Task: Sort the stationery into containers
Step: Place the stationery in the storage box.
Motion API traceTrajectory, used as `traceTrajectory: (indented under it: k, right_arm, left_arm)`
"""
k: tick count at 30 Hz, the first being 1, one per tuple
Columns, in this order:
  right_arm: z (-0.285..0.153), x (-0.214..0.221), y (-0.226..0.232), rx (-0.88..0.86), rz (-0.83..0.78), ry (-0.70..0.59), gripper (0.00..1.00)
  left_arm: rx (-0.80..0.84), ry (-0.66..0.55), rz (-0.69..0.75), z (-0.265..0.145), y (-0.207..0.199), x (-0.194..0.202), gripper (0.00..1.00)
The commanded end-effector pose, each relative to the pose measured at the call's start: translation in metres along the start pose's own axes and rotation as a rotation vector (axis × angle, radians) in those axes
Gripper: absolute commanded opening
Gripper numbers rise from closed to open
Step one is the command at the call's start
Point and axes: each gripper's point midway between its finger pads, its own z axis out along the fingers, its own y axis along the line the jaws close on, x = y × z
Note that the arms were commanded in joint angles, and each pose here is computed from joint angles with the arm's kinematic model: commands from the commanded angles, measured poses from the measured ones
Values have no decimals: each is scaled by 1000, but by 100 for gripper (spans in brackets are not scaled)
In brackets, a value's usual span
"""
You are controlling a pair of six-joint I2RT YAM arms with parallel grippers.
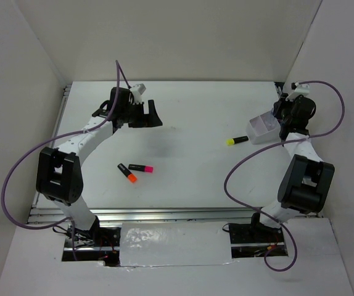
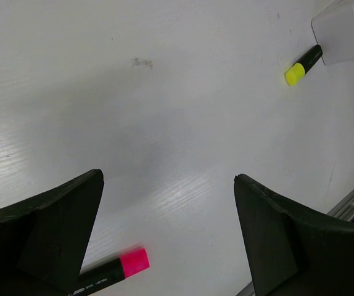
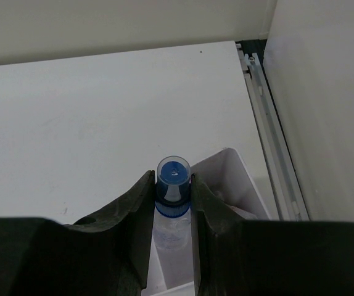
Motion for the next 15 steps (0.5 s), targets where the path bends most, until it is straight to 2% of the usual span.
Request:
traceTrajectory:
  k: [1,13,15]
  right_arm:
    - [4,-29,-7,20,-41,-87,15]
    - [-1,10,3,9,-92,-18,37]
    - [-2,13,2,18,-86,-7,45]
  left_arm:
    - [15,-50,53,-3,-9,-19,99]
    - [-5,-34,33,1,-4,-17,99]
    - [-5,-33,30,1,-3,-16,99]
